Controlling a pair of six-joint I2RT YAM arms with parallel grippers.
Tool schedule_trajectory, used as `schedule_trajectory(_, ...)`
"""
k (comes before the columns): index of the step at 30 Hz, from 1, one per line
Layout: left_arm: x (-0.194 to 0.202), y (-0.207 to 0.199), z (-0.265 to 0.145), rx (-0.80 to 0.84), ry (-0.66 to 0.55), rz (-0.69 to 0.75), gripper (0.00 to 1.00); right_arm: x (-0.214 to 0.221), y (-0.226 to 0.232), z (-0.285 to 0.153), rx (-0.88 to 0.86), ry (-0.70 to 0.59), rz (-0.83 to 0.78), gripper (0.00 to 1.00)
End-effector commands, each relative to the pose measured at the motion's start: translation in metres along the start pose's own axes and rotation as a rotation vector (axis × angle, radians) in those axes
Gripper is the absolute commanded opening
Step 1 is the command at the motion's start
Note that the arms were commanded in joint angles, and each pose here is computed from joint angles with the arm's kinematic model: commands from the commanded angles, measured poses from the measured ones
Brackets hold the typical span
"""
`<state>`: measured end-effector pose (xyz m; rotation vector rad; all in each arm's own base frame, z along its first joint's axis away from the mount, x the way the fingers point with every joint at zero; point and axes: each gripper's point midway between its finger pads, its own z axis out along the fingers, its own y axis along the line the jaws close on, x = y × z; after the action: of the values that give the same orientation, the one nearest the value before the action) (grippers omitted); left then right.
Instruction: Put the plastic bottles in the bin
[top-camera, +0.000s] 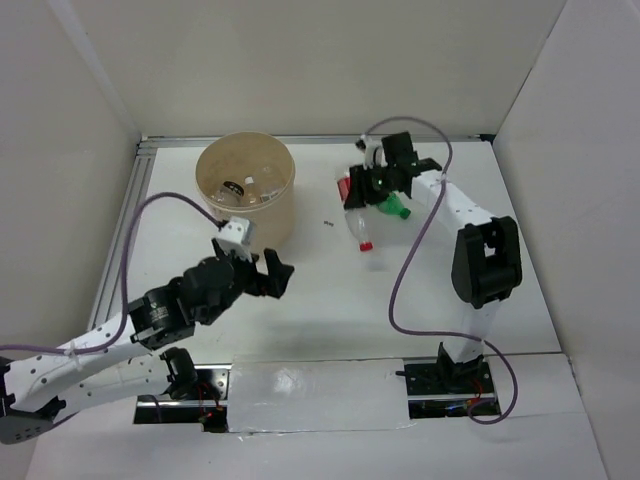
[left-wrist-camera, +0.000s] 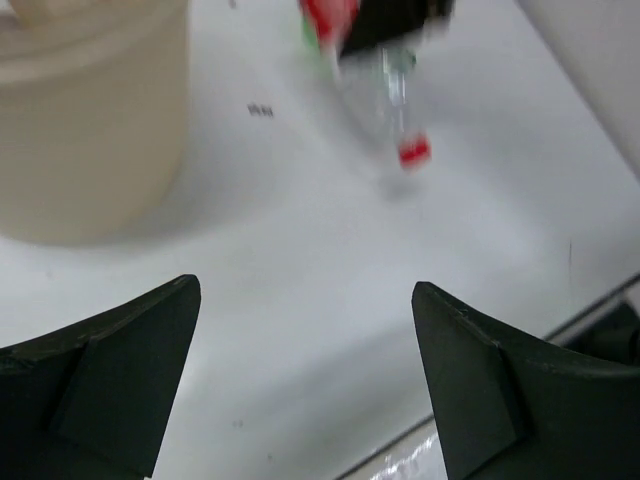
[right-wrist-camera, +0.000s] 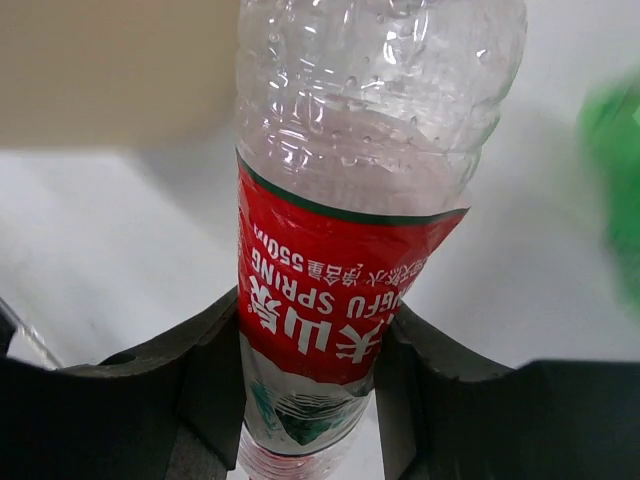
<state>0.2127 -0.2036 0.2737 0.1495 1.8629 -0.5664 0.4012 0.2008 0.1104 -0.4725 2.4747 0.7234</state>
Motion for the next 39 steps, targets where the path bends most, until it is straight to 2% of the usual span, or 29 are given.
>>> schedule_trajectory(1,0.061,-0.005,-0.002,0.013,0.128,-0.074,1.0,-0.127,0.065,-0.104,-0.095,-0.385,-0.353,0.18)
schedule_trajectory(3,0.089,-0.017,-0.006,0.067,0.198,-0.094,1.0,-0.177,0.101,-0.144,-0.138,-0.56,-0.474,0.18)
schedule_trajectory(5,0.123,-0.012,-0.004,0.051,0.27,-0.081,1.0,-0.202,0.142,-0.167,-0.194,-0.669,-0.56,0.2)
schedule_trajectory(8,0.153,-0.012,-0.003,0.059,0.323,-0.086,1.0,-0.236,0.208,-0.183,-0.277,-0.826,-0.673,0.22)
schedule_trajectory(9,0.159,-0.009,-0.001,0.052,0.331,-0.079,1.0,-0.246,0.218,-0.171,-0.292,-0.855,-0.693,0.22)
schedule_trajectory(11,0.171,-0.008,-0.002,0.064,0.352,-0.087,1.0,-0.258,0.262,-0.175,-0.359,-0.912,-0.706,0.23)
schedule_trajectory(12,0.171,-0.012,-0.001,0.075,0.351,-0.086,1.0,-0.261,0.263,-0.143,-0.369,-0.881,-0.683,0.27)
schedule_trajectory(13,0.177,-0.009,-0.001,0.068,0.36,-0.079,1.0,-0.272,0.28,-0.154,-0.391,-0.924,-0.677,0.29)
schedule_trajectory(15,0.18,-0.011,-0.002,0.076,0.364,-0.085,1.0,-0.277,0.3,-0.136,-0.399,-0.947,-0.648,0.35)
schedule_trajectory(16,0.181,-0.013,-0.004,0.082,0.367,-0.09,1.0,-0.278,0.299,-0.11,-0.394,-0.93,-0.627,0.36)
schedule_trajectory(17,0.184,-0.01,-0.004,0.077,0.373,-0.085,1.0,-0.281,0.305,-0.109,-0.401,-0.947,-0.62,0.43)
schedule_trajectory(19,0.184,-0.012,-0.007,0.08,0.366,-0.084,1.0,-0.278,0.306,-0.081,-0.392,-0.922,-0.604,0.65)
schedule_trajectory(20,0.184,-0.012,-0.007,0.08,0.366,-0.084,1.0,-0.28,0.303,-0.077,-0.38,-0.924,-0.597,0.81)
schedule_trajectory(21,0.182,-0.013,-0.008,0.086,0.359,-0.09,1.0,-0.28,0.304,-0.079,-0.379,-0.92,-0.596,0.87)
schedule_trajectory(24,0.184,-0.011,-0.01,0.081,0.362,-0.09,1.0,-0.292,0.276,-0.087,-0.324,-0.927,-0.573,1.0)
schedule_trajectory(27,0.185,-0.009,-0.011,0.082,0.361,-0.091,1.0,-0.303,0.244,-0.113,-0.253,-0.939,-0.554,1.0)
schedule_trajectory(29,0.183,-0.012,-0.01,0.088,0.353,-0.098,1.0,-0.309,0.193,-0.132,-0.143,-0.918,-0.532,1.0)
schedule_trajectory(31,0.184,-0.013,-0.009,0.092,0.35,-0.091,1.0,-0.303,0.129,-0.126,0.019,-0.841,-0.556,1.0)
schedule_trajectory(34,0.186,-0.016,-0.006,0.101,0.355,-0.083,1.0,-0.26,0.036,-0.101,0.259,-0.61,-0.613,0.9)
schedule_trajectory(36,0.191,-0.016,-0.005,0.098,0.372,-0.075,1.0,-0.221,-0.019,-0.084,0.338,-0.438,-0.623,0.84)
schedule_trajectory(39,0.192,-0.02,-0.003,0.105,0.381,-0.063,1.0,-0.185,-0.055,-0.067,0.368,-0.294,-0.617,0.82)
